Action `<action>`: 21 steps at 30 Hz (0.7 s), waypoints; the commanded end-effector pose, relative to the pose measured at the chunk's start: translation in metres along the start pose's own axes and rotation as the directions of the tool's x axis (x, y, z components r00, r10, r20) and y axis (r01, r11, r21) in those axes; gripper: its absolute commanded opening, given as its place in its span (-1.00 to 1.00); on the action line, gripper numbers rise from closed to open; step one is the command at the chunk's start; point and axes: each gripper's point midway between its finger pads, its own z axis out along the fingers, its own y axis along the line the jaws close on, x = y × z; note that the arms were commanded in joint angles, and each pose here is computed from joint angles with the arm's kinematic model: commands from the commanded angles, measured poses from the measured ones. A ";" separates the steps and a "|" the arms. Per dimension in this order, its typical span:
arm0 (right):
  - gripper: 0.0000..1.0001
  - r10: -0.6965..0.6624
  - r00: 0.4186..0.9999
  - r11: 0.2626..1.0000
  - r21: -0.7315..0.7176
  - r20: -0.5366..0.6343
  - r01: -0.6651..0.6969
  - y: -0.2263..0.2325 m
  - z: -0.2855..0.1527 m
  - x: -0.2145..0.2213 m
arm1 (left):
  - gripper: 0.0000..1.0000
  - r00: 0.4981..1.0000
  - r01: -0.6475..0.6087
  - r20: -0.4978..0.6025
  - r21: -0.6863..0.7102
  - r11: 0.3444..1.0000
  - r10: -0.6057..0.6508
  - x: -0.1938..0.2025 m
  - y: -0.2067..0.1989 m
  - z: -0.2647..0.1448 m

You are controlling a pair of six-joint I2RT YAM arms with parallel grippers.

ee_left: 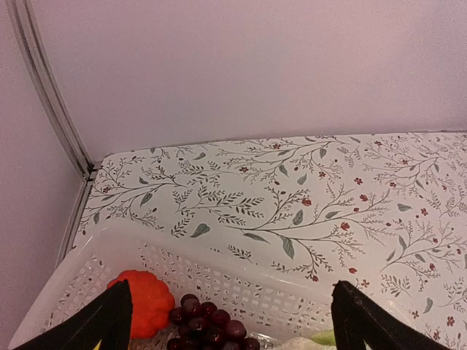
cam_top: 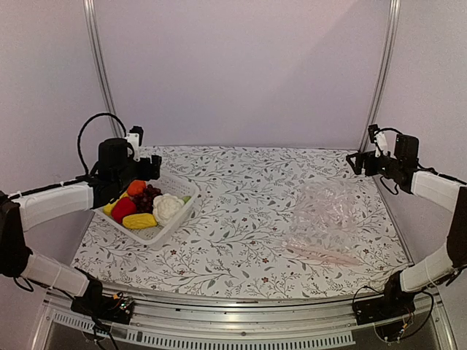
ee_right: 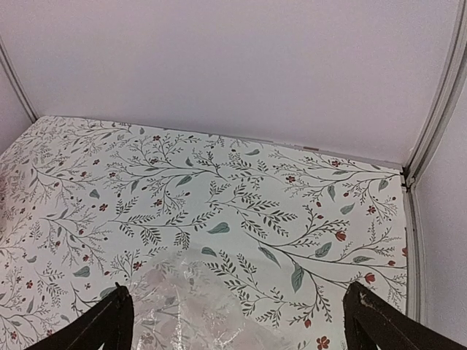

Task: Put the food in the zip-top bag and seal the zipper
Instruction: Adjust the bin at the corner of the board.

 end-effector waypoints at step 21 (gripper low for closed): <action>0.76 -0.105 0.991 0.933 -0.336 0.082 0.127 0.070 -0.037 -0.028 | 0.60 0.875 0.239 -0.399 -0.130 0.962 -0.272 0.034 -0.063 0.033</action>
